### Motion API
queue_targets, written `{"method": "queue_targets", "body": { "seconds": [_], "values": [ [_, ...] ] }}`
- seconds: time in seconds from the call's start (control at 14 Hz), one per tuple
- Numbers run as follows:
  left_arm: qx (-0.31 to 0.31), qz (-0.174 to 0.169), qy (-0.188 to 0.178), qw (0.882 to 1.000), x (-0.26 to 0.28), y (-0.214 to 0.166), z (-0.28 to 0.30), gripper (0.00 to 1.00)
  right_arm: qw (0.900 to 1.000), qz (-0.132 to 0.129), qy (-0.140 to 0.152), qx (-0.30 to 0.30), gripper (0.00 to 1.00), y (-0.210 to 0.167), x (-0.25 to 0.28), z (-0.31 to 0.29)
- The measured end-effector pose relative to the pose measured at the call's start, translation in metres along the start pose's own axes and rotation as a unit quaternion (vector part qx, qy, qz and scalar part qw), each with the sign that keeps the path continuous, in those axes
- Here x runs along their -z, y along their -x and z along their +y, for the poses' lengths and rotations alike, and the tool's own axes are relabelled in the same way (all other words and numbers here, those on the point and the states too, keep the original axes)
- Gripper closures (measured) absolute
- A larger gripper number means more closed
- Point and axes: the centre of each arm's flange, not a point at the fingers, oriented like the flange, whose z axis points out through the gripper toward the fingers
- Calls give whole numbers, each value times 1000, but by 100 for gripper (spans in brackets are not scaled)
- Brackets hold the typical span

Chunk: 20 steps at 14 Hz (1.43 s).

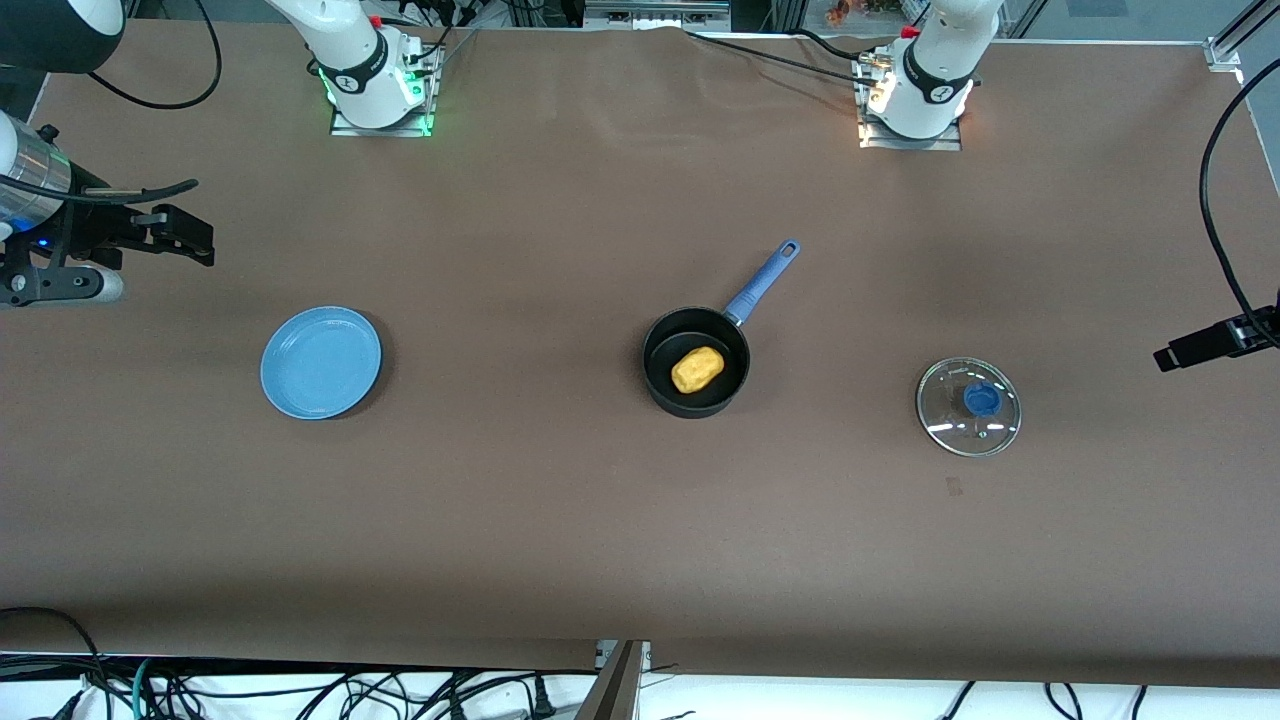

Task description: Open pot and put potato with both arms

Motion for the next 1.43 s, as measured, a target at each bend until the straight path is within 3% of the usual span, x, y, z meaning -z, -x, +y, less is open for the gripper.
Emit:
{"method": "queue_targets", "body": {
  "seconds": [0.21, 0.43, 0.57, 0.79, 1.43],
  "values": [
    [-12, 15, -16, 1000, 11, 9, 27, 0, 1000, 0, 0, 0, 0, 0, 0, -1],
    [-28, 34, -42, 998, 36, 42, 81, 0, 1000, 1, 0, 1, 0, 0, 0, -1],
    [-23, 30, -36, 999, 49, 64, 99, 0, 1000, 1, 0, 1, 0, 0, 0, -1],
    [-2, 38, -21, 999, 45, 63, 89, 0, 1000, 1, 0, 1, 0, 0, 0, -1],
    [-35, 57, -31, 997, 2, 74, 92, 0, 1000, 2, 0, 0, 0, 0, 0, -1]
  ]
}}
